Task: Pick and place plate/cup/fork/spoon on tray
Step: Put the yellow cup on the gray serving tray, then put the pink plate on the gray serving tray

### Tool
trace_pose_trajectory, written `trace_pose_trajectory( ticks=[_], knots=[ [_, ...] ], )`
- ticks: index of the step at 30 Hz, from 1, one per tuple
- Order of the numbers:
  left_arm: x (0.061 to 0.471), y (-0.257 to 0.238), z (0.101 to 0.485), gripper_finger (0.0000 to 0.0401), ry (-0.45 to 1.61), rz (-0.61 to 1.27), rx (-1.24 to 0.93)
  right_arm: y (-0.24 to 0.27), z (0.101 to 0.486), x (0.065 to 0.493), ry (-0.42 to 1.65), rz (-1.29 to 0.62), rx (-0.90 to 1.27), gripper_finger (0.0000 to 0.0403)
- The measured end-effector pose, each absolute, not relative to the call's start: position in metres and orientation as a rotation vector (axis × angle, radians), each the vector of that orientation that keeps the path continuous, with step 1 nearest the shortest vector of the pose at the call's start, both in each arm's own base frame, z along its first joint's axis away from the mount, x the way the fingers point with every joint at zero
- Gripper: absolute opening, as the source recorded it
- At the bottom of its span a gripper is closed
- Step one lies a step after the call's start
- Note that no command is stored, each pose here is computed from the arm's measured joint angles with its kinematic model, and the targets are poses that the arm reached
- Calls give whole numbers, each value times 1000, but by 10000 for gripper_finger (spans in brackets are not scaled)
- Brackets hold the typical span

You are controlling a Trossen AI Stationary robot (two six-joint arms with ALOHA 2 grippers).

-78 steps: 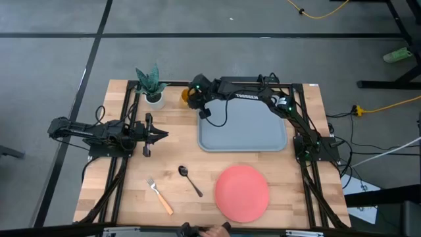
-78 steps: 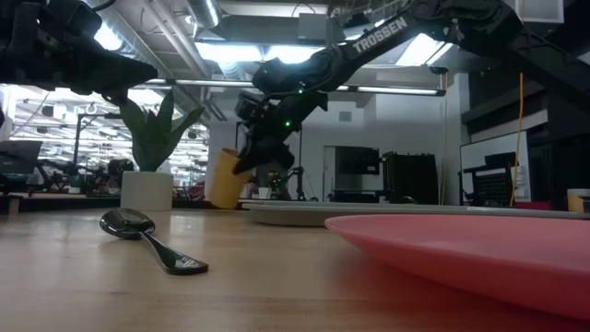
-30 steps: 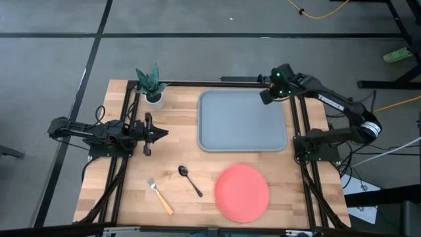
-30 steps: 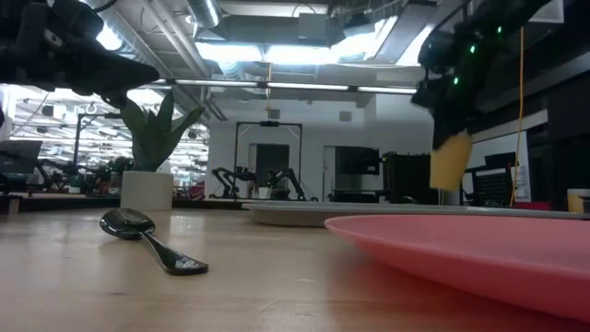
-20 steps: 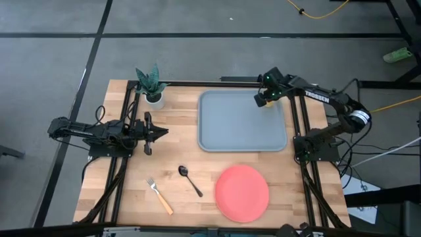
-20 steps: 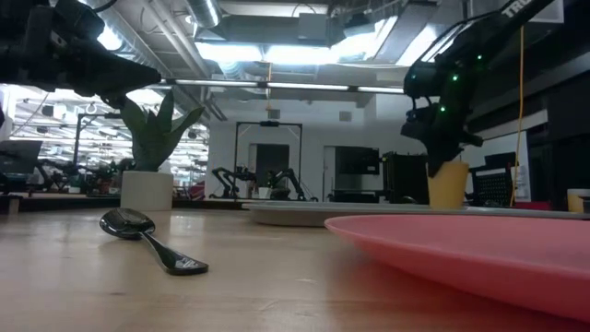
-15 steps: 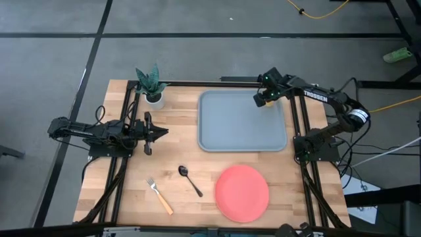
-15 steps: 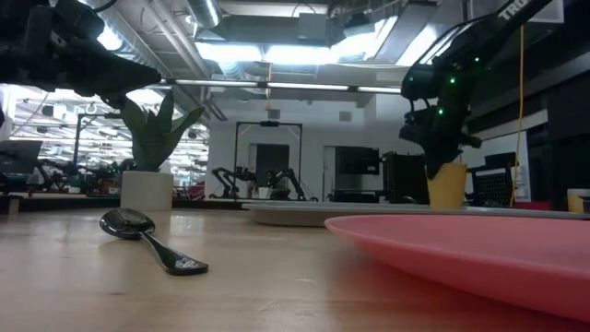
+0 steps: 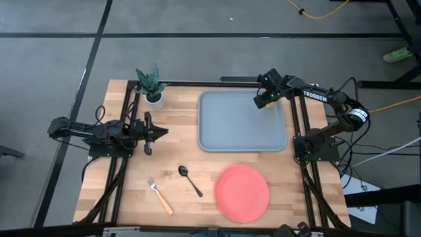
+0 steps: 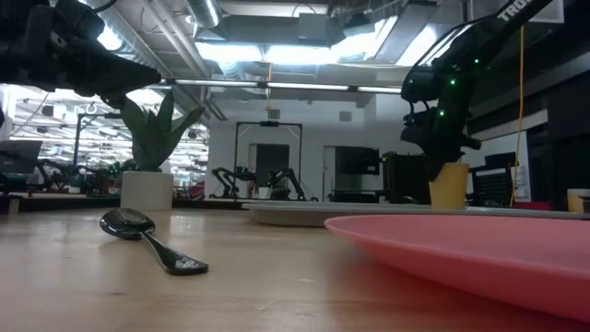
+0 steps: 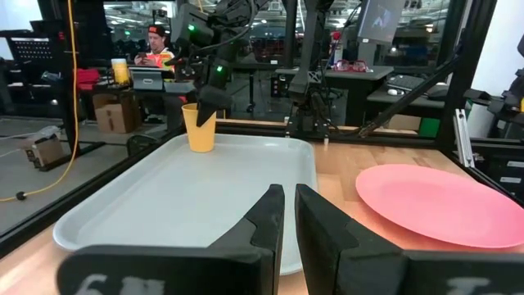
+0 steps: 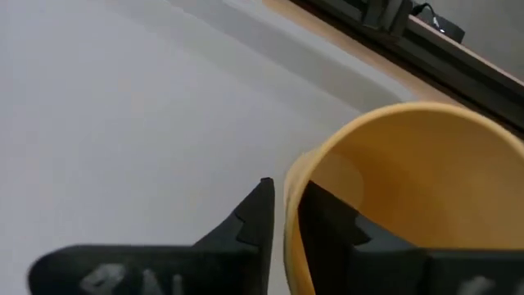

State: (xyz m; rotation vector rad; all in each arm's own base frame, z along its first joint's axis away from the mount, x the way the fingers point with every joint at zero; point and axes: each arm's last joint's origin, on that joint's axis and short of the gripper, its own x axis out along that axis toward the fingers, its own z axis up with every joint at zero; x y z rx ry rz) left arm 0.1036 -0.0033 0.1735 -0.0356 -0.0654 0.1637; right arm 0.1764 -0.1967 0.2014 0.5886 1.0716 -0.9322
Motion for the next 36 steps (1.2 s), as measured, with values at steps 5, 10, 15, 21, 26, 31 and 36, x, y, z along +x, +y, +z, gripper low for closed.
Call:
trace_pose_trajectory(
  ticks=[5,10,15,21,26,31,36],
  knots=[
    [104,-3,174,27,-66,164,-36,-197,203,181,1062,-881,523,62],
    [104,-3,174,27,-65,164,-36,-196,204,184,1059,-867,482,63],
    [104,-3,174,27,-65,164,-36,-196,204,184,1059,-872,482,63],
    [104,-3,174,27,-66,164,-36,-196,204,184,1060,-872,482,63],
    [104,-3,174,27,-66,164,-36,-195,207,183,1050,-871,473,63],
    [104,-3,173,28,-65,164,-35,-190,221,179,1003,-871,445,63],
    [104,-3,173,27,-64,164,-35,-184,238,172,934,-895,427,63]
  ],
)
